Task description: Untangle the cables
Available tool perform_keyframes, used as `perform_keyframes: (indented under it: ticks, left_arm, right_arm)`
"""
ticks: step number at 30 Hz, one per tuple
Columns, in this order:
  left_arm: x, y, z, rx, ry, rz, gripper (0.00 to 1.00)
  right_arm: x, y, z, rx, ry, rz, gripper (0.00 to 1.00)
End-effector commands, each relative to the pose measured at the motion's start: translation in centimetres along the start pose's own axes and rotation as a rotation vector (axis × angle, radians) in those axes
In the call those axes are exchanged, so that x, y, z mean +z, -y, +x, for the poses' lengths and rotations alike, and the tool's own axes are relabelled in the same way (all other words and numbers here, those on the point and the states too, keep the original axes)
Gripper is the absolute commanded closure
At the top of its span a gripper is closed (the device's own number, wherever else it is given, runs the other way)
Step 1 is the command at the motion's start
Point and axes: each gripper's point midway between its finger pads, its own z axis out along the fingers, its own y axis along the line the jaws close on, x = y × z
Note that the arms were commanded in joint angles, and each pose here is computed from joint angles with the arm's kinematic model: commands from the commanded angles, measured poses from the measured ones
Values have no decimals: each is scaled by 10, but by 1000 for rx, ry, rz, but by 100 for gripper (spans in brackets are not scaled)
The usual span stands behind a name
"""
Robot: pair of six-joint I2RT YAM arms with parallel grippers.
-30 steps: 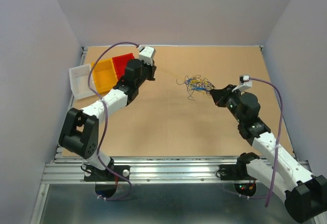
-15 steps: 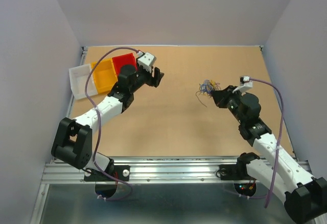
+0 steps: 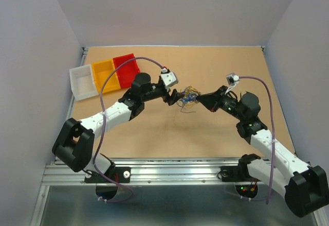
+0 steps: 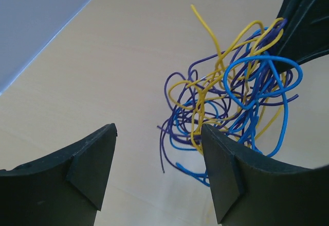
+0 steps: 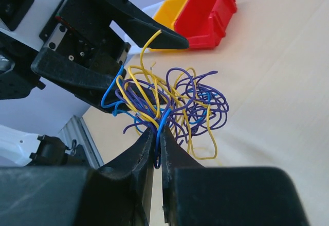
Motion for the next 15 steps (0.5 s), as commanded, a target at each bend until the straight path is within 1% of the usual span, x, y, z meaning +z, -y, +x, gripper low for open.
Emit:
perform_keyframes:
  ticks: [1,3,4,6,7,8,9,10,12,13,14,15]
  left_arm:
    - [8,19,-16,49,48,106,22]
    - [15,30,-16,46,49,159,22]
    - [21,33,-8,36,31,175,22]
    - [29,39,-6,40,19,206,23]
    - [34,49,8,31,-17,244,28]
    - [38,50,9,36,-23,254,31]
    - [40,53,13,35,-34,265,41]
    - [43,53,19,30,-51,265,66]
    - [46,46,19,29,-61,227,98]
    - [47,27,17,23,-67,117,100]
    - [45,12,17,11,-72,38,100]
    - [42,-1,19,-3,-74,-26,100]
  right_arm:
    - [2,-21,-2,-19,16,-130,88]
    - [6,-18,1,-15,10,-131,89]
    - [9,-16,3,-12,3,-128,89]
    - [11,-16,4,-14,-2,-132,90]
    - [12,-17,2,-18,2,-134,91]
    - [14,-15,4,-18,-4,-132,91]
    - [14,-15,4,-22,-3,-131,91]
    - [14,-13,3,-26,3,-123,91]
    - [13,-10,3,-43,11,-107,91]
    - [13,-5,-1,-49,29,-72,91]
    - [12,4,4,-49,10,-20,91]
    - [8,7,0,-55,25,16,91]
